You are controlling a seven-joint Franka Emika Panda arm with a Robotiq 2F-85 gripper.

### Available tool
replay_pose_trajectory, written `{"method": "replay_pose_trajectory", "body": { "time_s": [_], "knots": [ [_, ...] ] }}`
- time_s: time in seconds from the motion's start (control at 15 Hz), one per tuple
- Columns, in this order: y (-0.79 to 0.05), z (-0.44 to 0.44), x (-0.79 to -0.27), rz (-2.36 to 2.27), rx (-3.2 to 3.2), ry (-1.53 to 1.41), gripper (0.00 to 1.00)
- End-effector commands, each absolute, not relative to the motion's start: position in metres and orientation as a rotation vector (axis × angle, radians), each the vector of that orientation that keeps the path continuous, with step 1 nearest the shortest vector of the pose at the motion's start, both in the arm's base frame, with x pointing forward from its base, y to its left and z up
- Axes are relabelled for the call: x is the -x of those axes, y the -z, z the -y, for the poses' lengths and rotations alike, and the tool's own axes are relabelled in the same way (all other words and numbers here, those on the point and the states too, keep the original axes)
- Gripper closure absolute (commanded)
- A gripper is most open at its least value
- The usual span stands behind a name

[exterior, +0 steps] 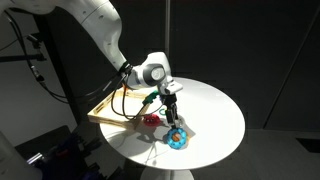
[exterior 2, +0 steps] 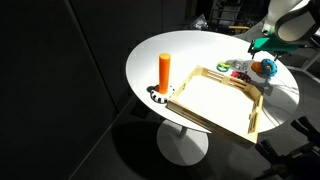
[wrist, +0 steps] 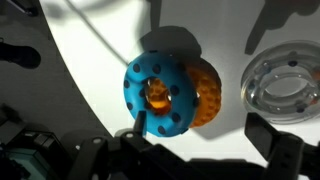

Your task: Put the blue ring in the box

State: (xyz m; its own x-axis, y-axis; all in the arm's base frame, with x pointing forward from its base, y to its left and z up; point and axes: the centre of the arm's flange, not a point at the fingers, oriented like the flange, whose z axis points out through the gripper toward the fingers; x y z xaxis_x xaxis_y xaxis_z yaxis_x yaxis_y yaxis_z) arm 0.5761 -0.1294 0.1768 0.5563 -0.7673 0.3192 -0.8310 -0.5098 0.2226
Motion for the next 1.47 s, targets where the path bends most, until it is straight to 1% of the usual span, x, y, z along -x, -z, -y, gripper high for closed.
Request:
{"method": "replay_pose_trajectory", "body": {
  "time_s": [0.0,0.4,0.47,0.53,0.8,0.93,1.07,1.4],
  "knots": [
    [-0.157,0.134,-0.576,1.316,-2.421,-0.272,0.00],
    [-0.134,0.138,-0.573,1.309,-2.401,-0.264,0.00],
    [-0.133,0.140,-0.573,1.309,-2.395,-0.265,0.25],
    [-0.134,0.141,-0.573,1.310,-2.391,-0.264,0.26],
    [-0.153,0.134,-0.576,1.312,-2.395,-0.294,0.58],
    [-0.165,0.128,-0.578,1.313,-2.406,-0.306,0.76],
    [-0.178,0.120,-0.580,1.315,-2.419,-0.317,0.91],
    [-0.203,0.086,-0.583,1.294,-2.463,-0.344,0.90]
  ]
}}
